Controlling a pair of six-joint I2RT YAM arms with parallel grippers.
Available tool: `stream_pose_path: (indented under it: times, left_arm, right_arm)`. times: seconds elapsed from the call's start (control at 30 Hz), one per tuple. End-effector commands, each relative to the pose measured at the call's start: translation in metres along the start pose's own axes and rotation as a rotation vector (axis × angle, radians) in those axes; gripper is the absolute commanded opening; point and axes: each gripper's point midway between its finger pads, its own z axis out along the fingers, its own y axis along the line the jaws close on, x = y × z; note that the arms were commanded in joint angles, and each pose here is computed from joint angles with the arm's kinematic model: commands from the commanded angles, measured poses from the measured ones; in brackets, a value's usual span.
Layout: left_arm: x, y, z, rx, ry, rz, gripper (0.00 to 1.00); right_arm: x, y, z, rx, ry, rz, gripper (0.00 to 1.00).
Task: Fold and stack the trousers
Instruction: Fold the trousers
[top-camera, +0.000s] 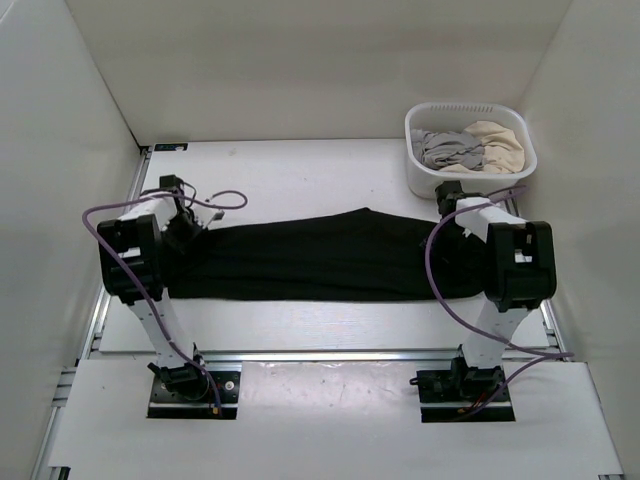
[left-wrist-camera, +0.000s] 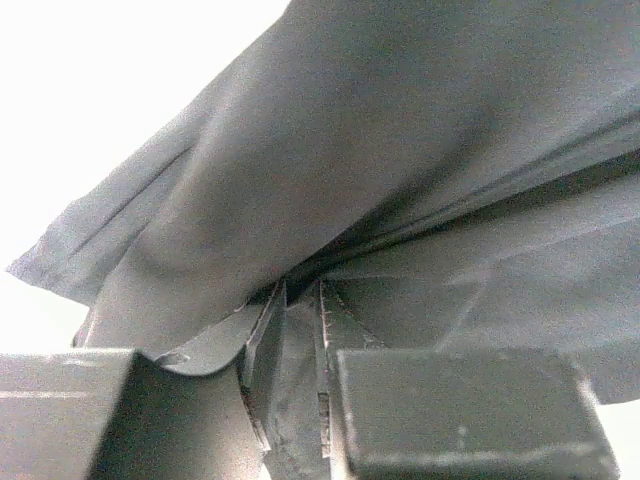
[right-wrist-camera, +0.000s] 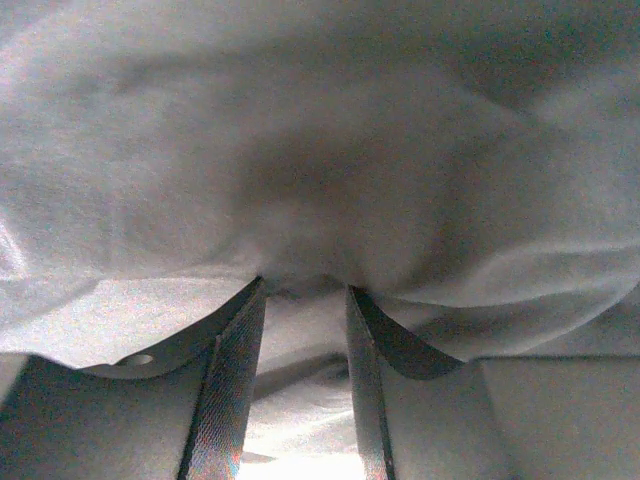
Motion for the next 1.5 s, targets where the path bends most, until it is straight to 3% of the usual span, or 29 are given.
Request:
stream_pose_path:
  times: [0.0,0.17,0.37,0.4,0.6,0.73,0.87,0.9,0.93,1.0,1.03,1.07,1.37,1.47]
  left_arm:
    - [-0.055,0.061,-0.005,-0.172,-0.152,-0.028,0.31]
    - [-0.053,0.060,-0.024,-0.158,-0.136,0.006,0.39]
    - [-0.025,0.031,-0.054,-0.063,-0.182,0.082,0.63]
    - [-0.024,0.027,-0.060,-0.061,-0.194,0.083,0.63]
    - [0.000,0.004,-0.037,0.088,-0.086,0.094,0.63]
    - [0.000,0.010,-0.033,0.073,-0.094,0.085,0.83]
    - [-0.004,0.033,-0.025,-0.006,-0.074,0.060,0.85]
    - [-0.006,0.039,-0.020,-0.027,-0.077,0.050,0.81]
    - [-0.005,0.041,-0.017,-0.032,-0.069,0.050,0.70]
    - [-0.005,0.044,-0.015,-0.037,-0.057,0.026,0.42]
    - [-0.005,0.044,-0.015,-0.037,-0.057,0.026,0.22]
    - [-0.005,0.044,-0.015,-0.037,-0.057,0.026,0.14]
    - [0.034,0.016,-0.055,-0.067,-0.130,0.111,0.14]
    - [0.054,-0.002,-0.050,-0.048,-0.088,0.151,0.21]
  right_arm:
    - [-0.046,0.021,0.027,0.010,-0.123,0.037,0.43]
    - [-0.054,0.037,0.013,-0.029,-0.099,-0.033,0.43]
    - [-0.033,0.036,-0.013,-0.114,-0.085,-0.076,0.47]
    - [-0.031,0.034,-0.015,-0.115,-0.087,-0.087,0.47]
    - [-0.025,0.023,-0.018,-0.107,-0.099,-0.107,0.47]
    - [-0.018,0.016,-0.013,-0.096,-0.088,-0.117,0.48]
    - [-0.020,0.014,-0.013,-0.089,-0.095,-0.126,0.48]
    - [-0.016,0.013,-0.011,-0.089,-0.082,-0.127,0.48]
    - [-0.018,0.015,-0.011,-0.095,-0.089,-0.127,0.48]
    - [-0.018,0.015,-0.011,-0.096,-0.089,-0.127,0.48]
    - [-0.015,0.012,-0.009,-0.089,-0.082,-0.127,0.48]
    - [-0.015,0.012,-0.009,-0.089,-0.082,-0.127,0.48]
    - [0.007,-0.042,0.026,-0.023,0.073,0.077,0.47]
    - [0.008,-0.051,0.030,-0.012,0.082,0.099,0.47]
